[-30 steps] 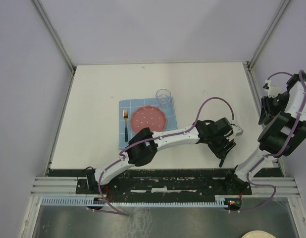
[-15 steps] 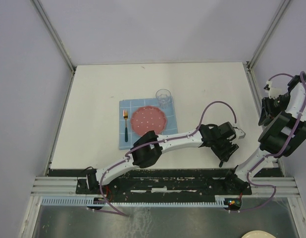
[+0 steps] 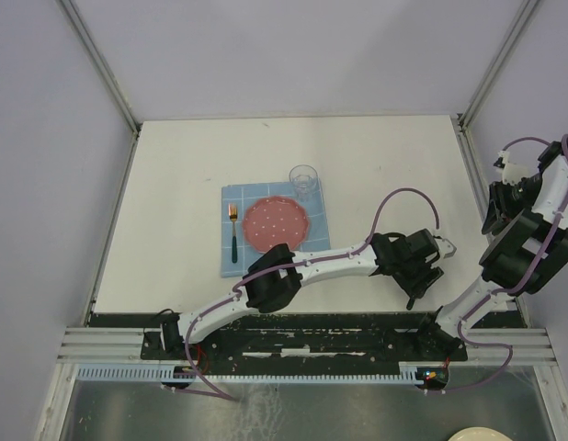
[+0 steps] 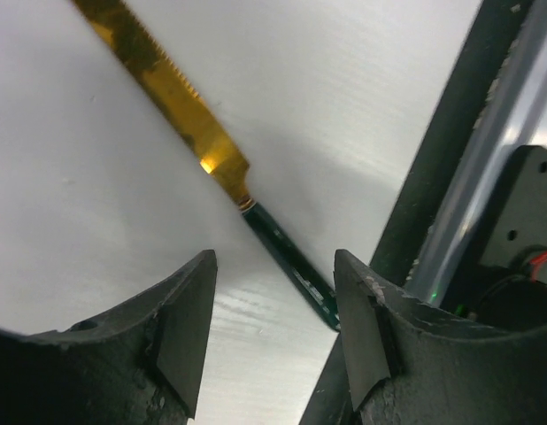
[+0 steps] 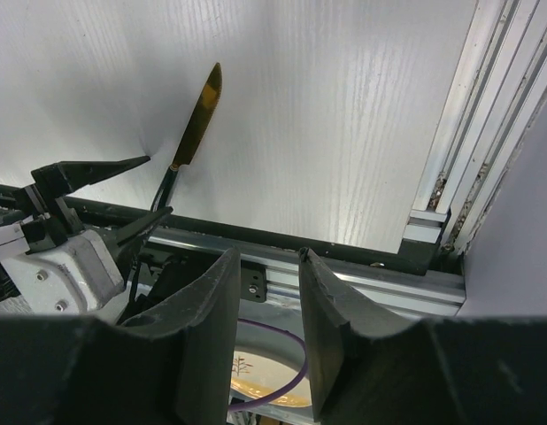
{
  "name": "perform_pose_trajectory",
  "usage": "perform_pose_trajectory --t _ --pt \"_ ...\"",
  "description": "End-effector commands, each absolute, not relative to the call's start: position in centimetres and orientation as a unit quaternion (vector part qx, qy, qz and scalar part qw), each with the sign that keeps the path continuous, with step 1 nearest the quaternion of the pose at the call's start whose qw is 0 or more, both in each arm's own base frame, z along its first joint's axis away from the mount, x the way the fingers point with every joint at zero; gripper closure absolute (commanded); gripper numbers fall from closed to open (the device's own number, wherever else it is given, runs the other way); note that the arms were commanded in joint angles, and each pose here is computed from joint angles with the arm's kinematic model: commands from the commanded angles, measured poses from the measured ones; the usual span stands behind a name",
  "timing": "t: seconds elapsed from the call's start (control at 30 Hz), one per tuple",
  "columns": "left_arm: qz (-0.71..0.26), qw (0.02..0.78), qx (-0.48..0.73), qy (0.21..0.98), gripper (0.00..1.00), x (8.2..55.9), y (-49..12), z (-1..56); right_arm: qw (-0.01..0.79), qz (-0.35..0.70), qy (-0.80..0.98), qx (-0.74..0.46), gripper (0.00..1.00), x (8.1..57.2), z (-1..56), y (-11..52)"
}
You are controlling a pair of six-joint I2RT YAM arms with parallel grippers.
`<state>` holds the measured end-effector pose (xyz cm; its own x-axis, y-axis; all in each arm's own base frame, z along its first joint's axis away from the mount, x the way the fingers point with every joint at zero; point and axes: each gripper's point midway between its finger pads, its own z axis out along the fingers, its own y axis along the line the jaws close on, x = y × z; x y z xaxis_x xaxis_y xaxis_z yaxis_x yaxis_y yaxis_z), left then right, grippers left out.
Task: Set the dinner table for one person
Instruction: Pick up the knife at the center of the board.
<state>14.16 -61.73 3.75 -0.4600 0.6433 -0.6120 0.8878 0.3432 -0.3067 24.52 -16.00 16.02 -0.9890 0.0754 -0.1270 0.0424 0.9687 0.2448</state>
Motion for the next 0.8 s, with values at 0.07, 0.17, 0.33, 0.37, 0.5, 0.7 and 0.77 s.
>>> perform_pose_trajectory --t 0.07,0.17,0.33,0.37,0.5,0.7,0.77 --pt "-0.246 0.201 0.493 0.81 0.38 14.9 -59.6 1.2 0.099 0.117 0.988 0.024 0.6 24.5 17.9 -15.6" --pt "-0.236 0.198 0.494 0.813 0.39 15.0 -59.1 0.6 0.104 0.116 0.988 0.025 0.6 24.5 18.2 -15.4" --pt "-0.204 0.187 0.497 0.822 0.4 15.1 -57.6 -1.1 0.103 0.115 0.988 0.023 0.6 24.3 18.3 -15.4" --pt "-0.2 0.185 0.498 0.823 0.4 15.1 -57.4 -1.2 0.102 0.115 0.988 0.023 0.6 24.2 18.2 -15.4" --pt "-0.195 0.181 0.489 0.831 0.4 15.1 -57.2 -1.7 0.105 0.116 0.987 0.022 0.6 24.2 18.4 -15.3" --pt "-0.226 0.167 0.482 0.83 0.4 14.2 -57.9 -0.4 0.108 0.119 0.987 0.023 0.6 24.6 18.6 -15.5" --pt "-0.23 0.163 0.482 0.83 0.4 14.0 -57.9 -0.1 0.109 0.123 0.986 0.025 0.6 24.9 18.7 -15.5"
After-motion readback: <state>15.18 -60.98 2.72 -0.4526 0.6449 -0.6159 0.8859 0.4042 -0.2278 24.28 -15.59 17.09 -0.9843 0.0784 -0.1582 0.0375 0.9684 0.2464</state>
